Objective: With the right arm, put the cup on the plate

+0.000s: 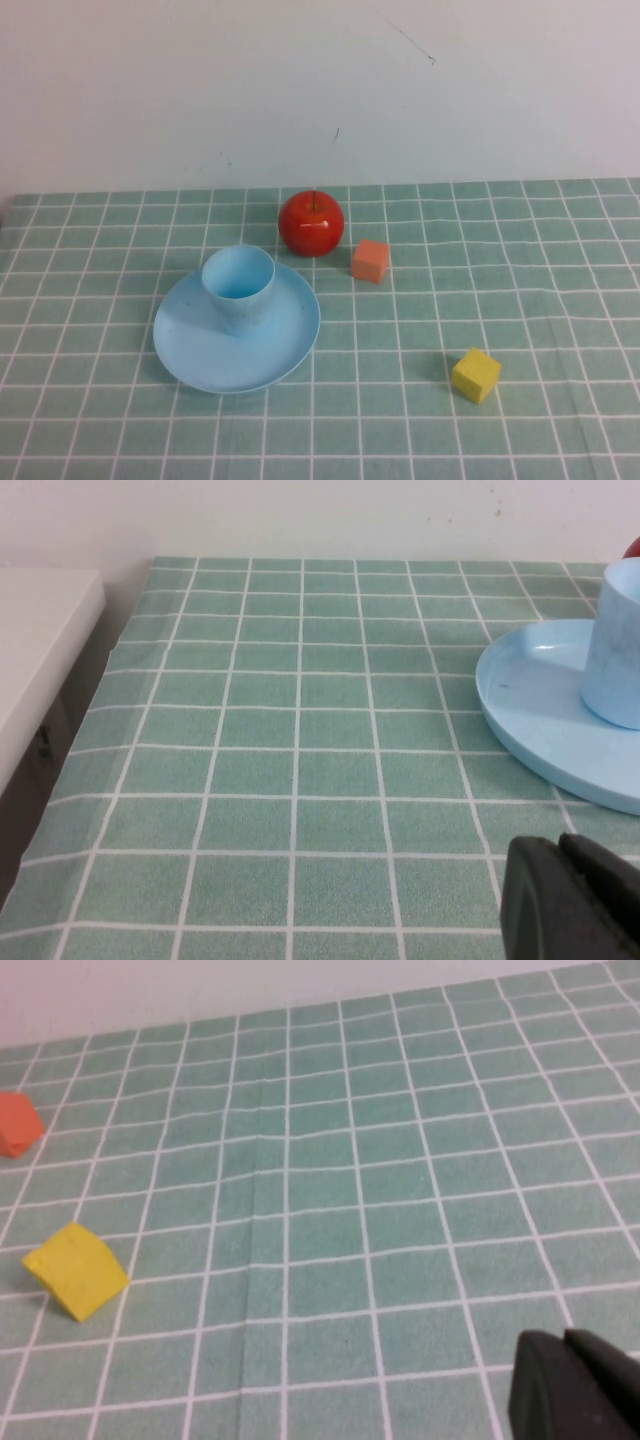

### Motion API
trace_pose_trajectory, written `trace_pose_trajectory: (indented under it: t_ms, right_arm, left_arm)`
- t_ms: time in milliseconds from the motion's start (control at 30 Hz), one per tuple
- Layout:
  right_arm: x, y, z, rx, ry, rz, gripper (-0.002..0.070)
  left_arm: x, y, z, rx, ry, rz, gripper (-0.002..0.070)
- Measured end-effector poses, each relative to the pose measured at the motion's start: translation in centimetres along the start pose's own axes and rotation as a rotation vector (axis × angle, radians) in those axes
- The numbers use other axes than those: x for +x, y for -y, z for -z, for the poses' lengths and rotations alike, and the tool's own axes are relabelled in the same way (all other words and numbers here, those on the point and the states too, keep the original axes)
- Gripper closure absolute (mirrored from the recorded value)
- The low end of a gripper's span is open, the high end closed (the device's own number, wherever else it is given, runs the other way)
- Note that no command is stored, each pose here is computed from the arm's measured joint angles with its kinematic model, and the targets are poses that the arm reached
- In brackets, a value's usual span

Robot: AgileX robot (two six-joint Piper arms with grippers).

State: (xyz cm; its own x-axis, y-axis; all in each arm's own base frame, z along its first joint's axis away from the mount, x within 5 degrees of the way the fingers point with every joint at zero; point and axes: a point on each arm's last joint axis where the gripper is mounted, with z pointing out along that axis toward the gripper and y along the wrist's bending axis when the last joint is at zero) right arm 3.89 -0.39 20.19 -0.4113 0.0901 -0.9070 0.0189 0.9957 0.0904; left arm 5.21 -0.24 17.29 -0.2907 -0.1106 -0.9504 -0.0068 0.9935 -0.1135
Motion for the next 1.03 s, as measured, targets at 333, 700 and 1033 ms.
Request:
trace_pose_trajectory:
  t_ms: [333, 700, 1033]
  right_arm:
    - [3.1, 0.2, -2.0, 0.026, -0.055, -0.039, 0.0679]
    - [2.7, -0.1, -2.5, -0.008, 0.052, 0.104, 0.0679]
    - [2.6, 0.6, -2.5, 0.123, 0.084, 0.173, 0.0679]
  left_arm:
    - [0.0, 0.0, 0.0, 0.0, 0.0, 0.0, 0.0678]
    - [0.0, 0.0, 0.0, 0.001, 0.0, 0.002, 0.0678]
    - [0.0, 0.0, 0.0, 0.001, 0.0, 0.002, 0.0678]
